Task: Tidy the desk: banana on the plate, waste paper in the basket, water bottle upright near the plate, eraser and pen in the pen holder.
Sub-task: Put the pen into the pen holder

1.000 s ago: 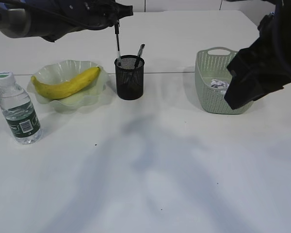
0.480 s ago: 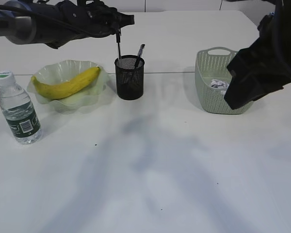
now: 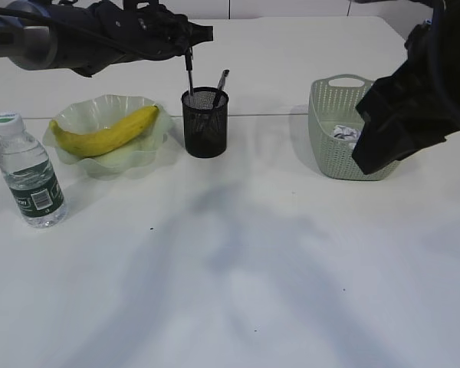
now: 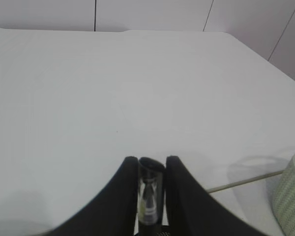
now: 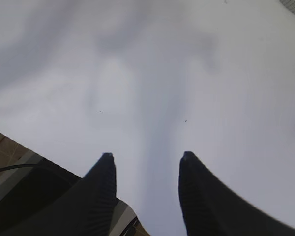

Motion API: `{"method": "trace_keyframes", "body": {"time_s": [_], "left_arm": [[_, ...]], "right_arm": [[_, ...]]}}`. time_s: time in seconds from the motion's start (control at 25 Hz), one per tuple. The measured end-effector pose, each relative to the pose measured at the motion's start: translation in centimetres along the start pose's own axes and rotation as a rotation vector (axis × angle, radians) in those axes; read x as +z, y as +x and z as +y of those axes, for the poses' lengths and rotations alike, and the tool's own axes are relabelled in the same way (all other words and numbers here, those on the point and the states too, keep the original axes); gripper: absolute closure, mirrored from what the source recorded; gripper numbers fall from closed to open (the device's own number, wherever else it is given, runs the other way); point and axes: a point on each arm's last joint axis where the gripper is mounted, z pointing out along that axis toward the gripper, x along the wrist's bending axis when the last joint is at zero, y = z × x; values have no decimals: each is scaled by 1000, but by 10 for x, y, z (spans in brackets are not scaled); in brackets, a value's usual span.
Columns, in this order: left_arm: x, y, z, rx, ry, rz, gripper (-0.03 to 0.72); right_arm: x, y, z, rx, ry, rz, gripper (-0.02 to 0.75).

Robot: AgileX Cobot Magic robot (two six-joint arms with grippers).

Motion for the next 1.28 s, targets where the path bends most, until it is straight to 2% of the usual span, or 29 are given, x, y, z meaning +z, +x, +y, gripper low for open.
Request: {"method": "trace_keyframes", "body": {"time_s": [0.48, 0.76, 0.8, 0.84, 1.04, 1.12, 1.28], "left_arm": [[0, 0, 0, -5, 0, 0, 487], [0, -1, -1, -7, 15, -6, 476], [0, 16, 3, -17, 18, 20, 476], [-2, 12, 5, -16, 28, 6, 477], [-20, -4, 18, -10, 142, -89, 543], [-29, 1, 27, -3, 190, -110, 583], [-44, 29, 39, 9, 293, -111, 617]], "right_arm": [[0, 0, 0, 0, 0, 0, 417], [0, -1, 0, -5, 1, -14, 417], [0, -2, 0, -7, 1, -20, 417], [0, -2, 0, -9, 1, -25, 417], [0, -3, 0, -11, 1, -31, 417], [0, -3, 0, -11, 1, -31, 416], [0, -3, 0, -11, 1, -31, 417]]}}
